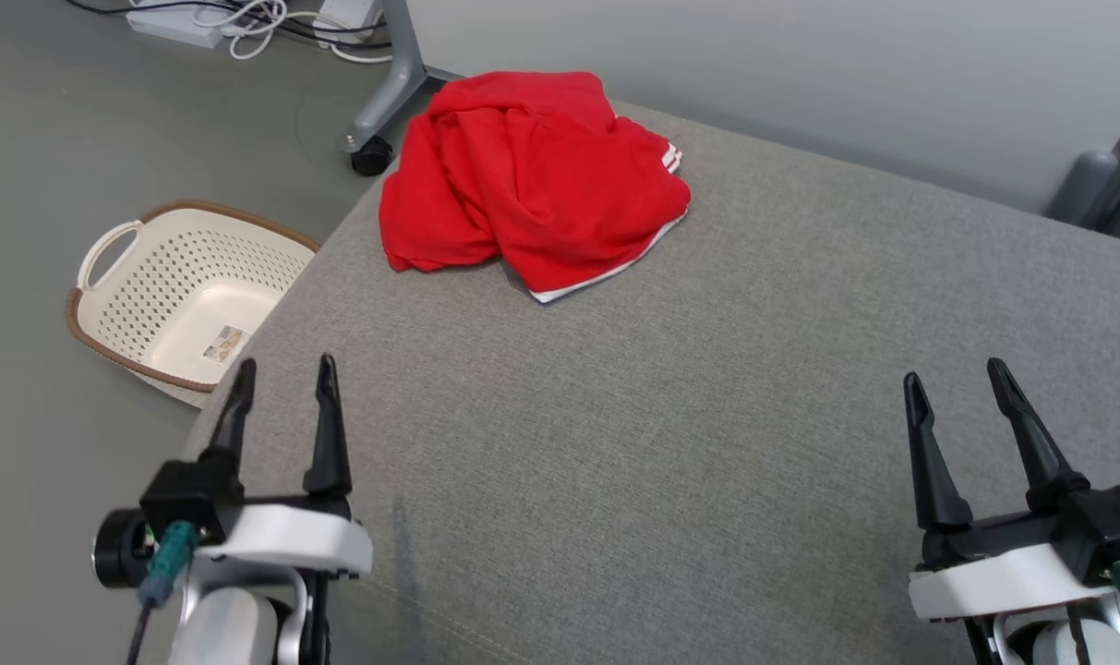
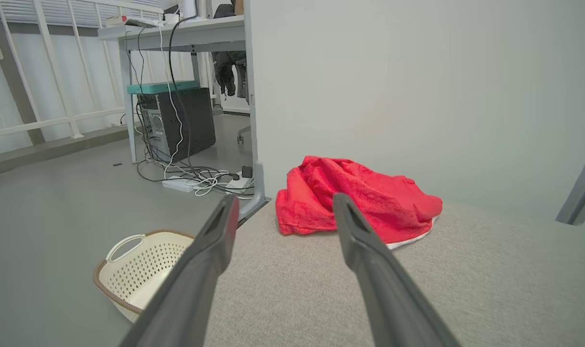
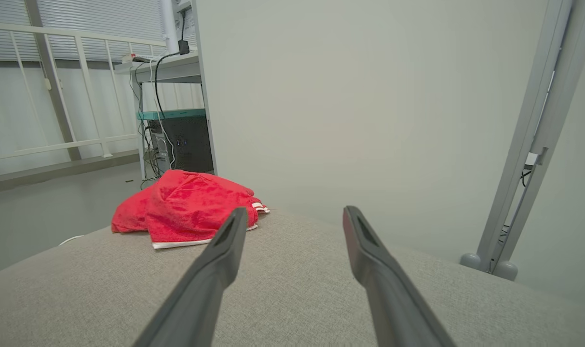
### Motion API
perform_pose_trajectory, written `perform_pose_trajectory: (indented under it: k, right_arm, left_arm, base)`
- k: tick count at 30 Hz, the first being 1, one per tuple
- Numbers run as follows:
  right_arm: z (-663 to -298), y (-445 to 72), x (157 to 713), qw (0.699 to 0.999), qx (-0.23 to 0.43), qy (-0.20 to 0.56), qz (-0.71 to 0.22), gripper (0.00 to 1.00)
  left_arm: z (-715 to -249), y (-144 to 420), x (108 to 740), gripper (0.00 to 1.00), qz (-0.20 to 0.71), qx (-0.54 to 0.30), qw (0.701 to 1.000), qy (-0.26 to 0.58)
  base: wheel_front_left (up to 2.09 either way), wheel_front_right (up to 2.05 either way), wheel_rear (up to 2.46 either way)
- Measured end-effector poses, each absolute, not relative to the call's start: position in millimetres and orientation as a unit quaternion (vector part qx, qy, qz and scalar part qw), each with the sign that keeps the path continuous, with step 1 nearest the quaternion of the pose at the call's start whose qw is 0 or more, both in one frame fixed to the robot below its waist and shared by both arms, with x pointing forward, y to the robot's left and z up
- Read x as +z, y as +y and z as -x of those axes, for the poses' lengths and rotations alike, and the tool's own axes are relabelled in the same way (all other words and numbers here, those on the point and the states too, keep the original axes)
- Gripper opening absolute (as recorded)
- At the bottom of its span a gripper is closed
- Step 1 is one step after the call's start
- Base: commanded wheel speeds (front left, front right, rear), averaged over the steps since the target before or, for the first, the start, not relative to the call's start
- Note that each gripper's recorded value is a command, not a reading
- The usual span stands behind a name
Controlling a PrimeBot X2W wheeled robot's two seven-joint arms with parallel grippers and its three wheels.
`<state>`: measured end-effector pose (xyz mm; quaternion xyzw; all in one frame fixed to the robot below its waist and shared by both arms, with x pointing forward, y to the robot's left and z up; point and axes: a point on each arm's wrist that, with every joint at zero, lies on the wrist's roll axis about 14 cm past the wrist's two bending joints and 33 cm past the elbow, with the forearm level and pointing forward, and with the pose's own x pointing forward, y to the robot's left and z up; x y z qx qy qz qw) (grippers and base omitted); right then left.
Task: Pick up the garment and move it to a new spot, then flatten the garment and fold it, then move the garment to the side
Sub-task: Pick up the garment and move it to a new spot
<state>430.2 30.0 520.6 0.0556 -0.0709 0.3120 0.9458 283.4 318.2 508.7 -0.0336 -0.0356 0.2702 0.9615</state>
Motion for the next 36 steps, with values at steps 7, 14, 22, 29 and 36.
perform_pose_trajectory:
  k: [7,14,22,29,36]
  right_arm:
    - [-458.7,10.2,514.1,0.956,0.278,-0.081,-0.053,1.0]
    - [-480.3,-19.6,489.7,0.968,0.237,-0.064,-0.051,1.0]
    - [-487.7,-67.8,464.2,0.983,0.179,-0.036,-0.035,1.0]
    - [-486.9,-102.7,440.3,0.99,0.137,-0.006,-0.02,1.0]
    - [-485.0,-114.1,433.3,0.992,0.123,0.005,-0.018,1.0]
  left_arm:
    - [-358.9,339.3,535.3,1.0,-0.018,0.223,0.973,-0.052]
    - [-457.3,361.0,536.8,1.0,-0.028,0.188,0.982,0.015]
    - [-518.9,349.9,457.6,1.0,0.004,0.165,0.967,0.196]
    - [-535.3,336.7,395.3,1.0,0.001,0.164,0.943,0.288]
    - [-535.9,333.3,373.2,0.0,0.0,0.173,0.932,0.318]
  base:
    - [0.0,0.0,0.0]
    - [0.0,0.0,0.0]
    - [0.0,0.0,0.0]
    - [0.0,0.0,0.0]
    - [0.0,0.0,0.0]
